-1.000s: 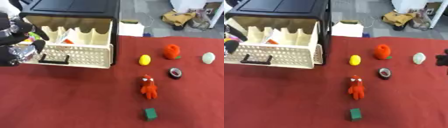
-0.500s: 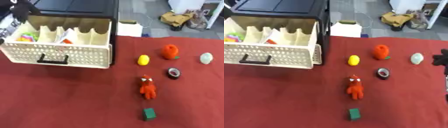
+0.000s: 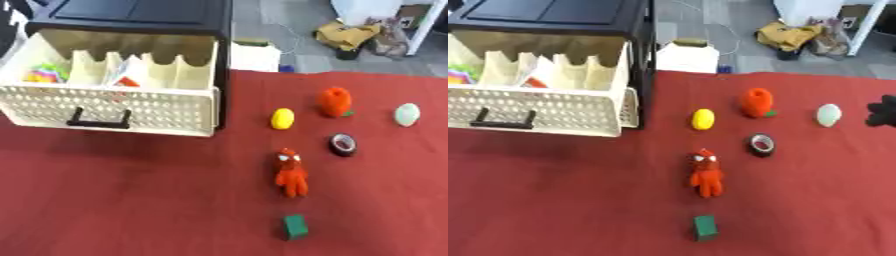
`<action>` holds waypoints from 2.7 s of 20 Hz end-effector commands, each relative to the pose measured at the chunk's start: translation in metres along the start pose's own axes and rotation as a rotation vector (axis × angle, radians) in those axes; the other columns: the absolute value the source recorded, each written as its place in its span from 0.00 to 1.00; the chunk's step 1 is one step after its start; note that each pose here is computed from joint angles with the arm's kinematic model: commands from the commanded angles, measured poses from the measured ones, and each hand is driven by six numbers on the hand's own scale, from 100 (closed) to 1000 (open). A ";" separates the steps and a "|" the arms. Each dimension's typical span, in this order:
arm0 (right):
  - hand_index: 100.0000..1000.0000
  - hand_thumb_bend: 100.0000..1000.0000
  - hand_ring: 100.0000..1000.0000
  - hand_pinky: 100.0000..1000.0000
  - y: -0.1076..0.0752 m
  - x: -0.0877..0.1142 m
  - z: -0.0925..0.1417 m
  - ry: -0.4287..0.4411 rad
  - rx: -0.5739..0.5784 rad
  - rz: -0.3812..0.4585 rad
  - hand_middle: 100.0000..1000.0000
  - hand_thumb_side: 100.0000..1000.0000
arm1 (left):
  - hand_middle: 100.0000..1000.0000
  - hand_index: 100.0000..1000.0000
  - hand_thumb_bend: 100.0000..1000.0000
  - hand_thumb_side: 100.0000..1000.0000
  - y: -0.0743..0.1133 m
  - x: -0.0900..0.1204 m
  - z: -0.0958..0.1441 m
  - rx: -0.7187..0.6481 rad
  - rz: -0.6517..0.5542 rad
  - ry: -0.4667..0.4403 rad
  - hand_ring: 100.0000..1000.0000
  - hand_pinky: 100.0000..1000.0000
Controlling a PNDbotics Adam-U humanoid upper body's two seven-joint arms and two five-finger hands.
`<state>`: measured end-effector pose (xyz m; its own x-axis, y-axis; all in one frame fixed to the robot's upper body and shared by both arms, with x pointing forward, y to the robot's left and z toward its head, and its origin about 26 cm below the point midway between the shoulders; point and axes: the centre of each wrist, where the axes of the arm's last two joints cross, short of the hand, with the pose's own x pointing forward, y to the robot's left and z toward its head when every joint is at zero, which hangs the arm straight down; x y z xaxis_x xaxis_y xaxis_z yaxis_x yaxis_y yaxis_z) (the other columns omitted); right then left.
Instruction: Pick up objects from table and place into drawer.
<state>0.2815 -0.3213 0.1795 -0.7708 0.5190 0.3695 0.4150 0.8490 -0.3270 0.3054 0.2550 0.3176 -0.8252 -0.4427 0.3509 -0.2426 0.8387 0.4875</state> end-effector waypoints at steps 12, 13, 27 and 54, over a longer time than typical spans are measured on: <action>0.77 0.39 0.73 0.68 -0.047 0.006 -0.035 -0.155 0.166 0.302 0.52 1.00 | 0.30 0.86 0.01 1.00 -0.044 0.001 0.011 0.057 0.293 -0.029 0.29 0.24; 0.78 0.41 0.73 0.69 -0.050 0.007 -0.038 -0.163 0.178 0.321 0.53 1.00 | 0.32 0.86 0.01 1.00 -0.046 0.000 0.013 0.051 0.307 -0.020 0.31 0.26; 0.78 0.49 0.75 0.70 -0.079 0.026 -0.087 -0.195 0.297 0.508 0.55 1.00 | 0.33 0.84 0.02 1.00 -0.065 -0.005 0.029 0.106 0.412 0.077 0.33 0.28; 0.83 0.59 0.82 0.74 -0.093 -0.003 -0.137 0.020 0.429 0.694 0.66 1.00 | 0.39 0.85 0.05 1.00 -0.069 -0.002 0.027 0.239 0.427 -0.047 0.39 0.34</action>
<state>0.3128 -0.3812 0.3171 -0.4244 0.9053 0.0187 0.5543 0.2762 -0.7851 0.3126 0.2090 0.2545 -0.8825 -0.0399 0.4687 0.0105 0.9945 0.1044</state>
